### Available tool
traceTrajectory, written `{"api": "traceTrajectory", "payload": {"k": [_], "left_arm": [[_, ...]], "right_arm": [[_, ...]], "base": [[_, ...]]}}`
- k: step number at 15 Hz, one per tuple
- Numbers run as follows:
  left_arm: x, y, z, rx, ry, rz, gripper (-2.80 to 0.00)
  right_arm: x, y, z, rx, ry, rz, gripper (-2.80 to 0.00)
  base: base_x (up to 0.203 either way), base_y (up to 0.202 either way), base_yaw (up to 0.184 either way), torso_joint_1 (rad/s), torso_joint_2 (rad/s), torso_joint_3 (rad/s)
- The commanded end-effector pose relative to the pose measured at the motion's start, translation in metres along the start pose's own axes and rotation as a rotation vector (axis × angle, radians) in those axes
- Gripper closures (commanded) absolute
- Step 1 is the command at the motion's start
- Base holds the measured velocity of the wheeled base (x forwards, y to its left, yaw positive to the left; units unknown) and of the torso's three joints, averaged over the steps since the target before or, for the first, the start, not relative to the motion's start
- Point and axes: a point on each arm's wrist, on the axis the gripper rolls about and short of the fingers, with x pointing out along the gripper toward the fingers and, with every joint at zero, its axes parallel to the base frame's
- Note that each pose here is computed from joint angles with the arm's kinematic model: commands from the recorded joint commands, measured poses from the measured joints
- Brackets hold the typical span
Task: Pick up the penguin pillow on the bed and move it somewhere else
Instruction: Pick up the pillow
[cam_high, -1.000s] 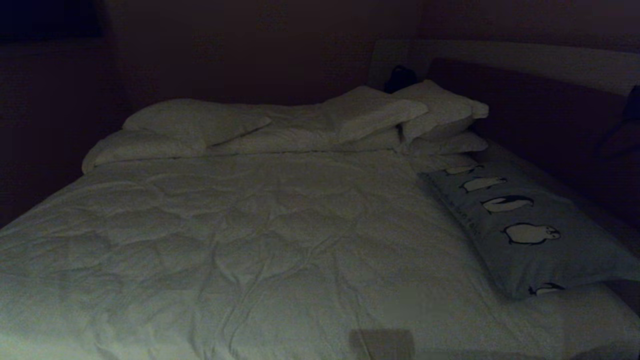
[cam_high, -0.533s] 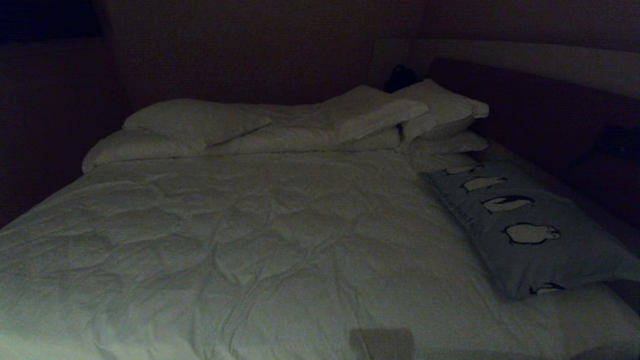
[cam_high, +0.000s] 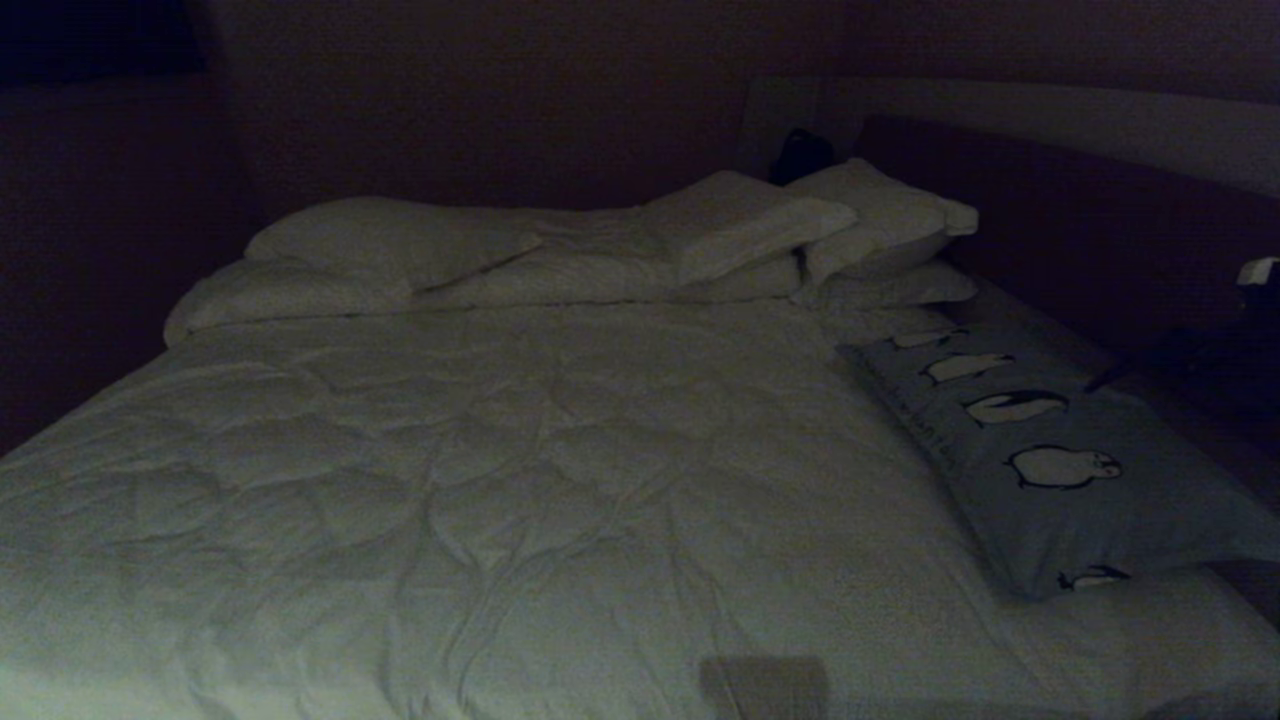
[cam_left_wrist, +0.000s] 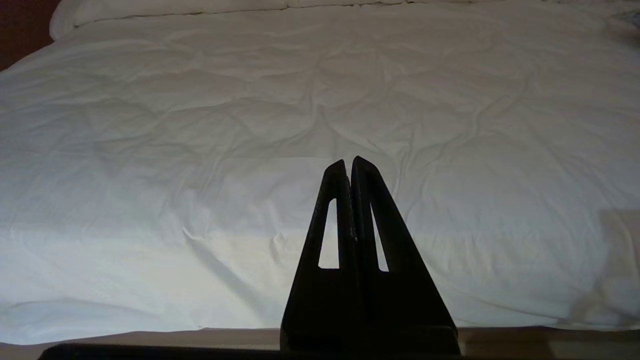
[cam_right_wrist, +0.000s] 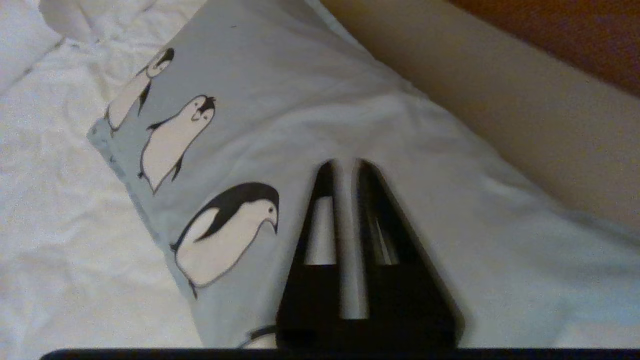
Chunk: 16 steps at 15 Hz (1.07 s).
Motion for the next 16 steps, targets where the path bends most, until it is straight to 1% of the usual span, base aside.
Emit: {"api": "traceTrajectory", "payload": {"k": [1,6,9,11,13,16], "left_arm": [[0.0,0.0,0.0,0.0,-0.001,0.001,0.0],[0.0,0.0,0.0,0.0,-0.001,0.001,0.0],[0.0,0.0,0.0,0.0,-0.001,0.001,0.0],[0.0,0.0,0.0,0.0,-0.001,0.001,0.0],[0.0,0.0,0.0,0.0,-0.001,0.001,0.0],[0.0,0.0,0.0,0.0,-0.001,0.001,0.0]], "right_arm": [[0.016,-0.002,-0.009,0.006,0.015,-0.005,-2.8],[0.055,-0.006,-0.025,-0.01,0.03,0.008,-2.8],[0.058,-0.008,-0.026,-0.078,0.043,0.064,-2.8],[0.057,-0.007,-0.026,-0.105,0.044,0.067,-2.8],[0.057,-0.008,-0.034,-0.155,0.061,0.07,-2.8],[0.058,-0.005,-0.039,-0.248,0.007,0.1,-2.8]], "base": [[0.0,0.0,0.0,0.0,0.0,0.0],[0.0,0.0,0.0,0.0,0.0,0.0],[0.0,0.0,0.0,0.0,0.0,0.0],[0.0,0.0,0.0,0.0,0.0,0.0],[0.0,0.0,0.0,0.0,0.0,0.0],[0.0,0.0,0.0,0.0,0.0,0.0]]}}
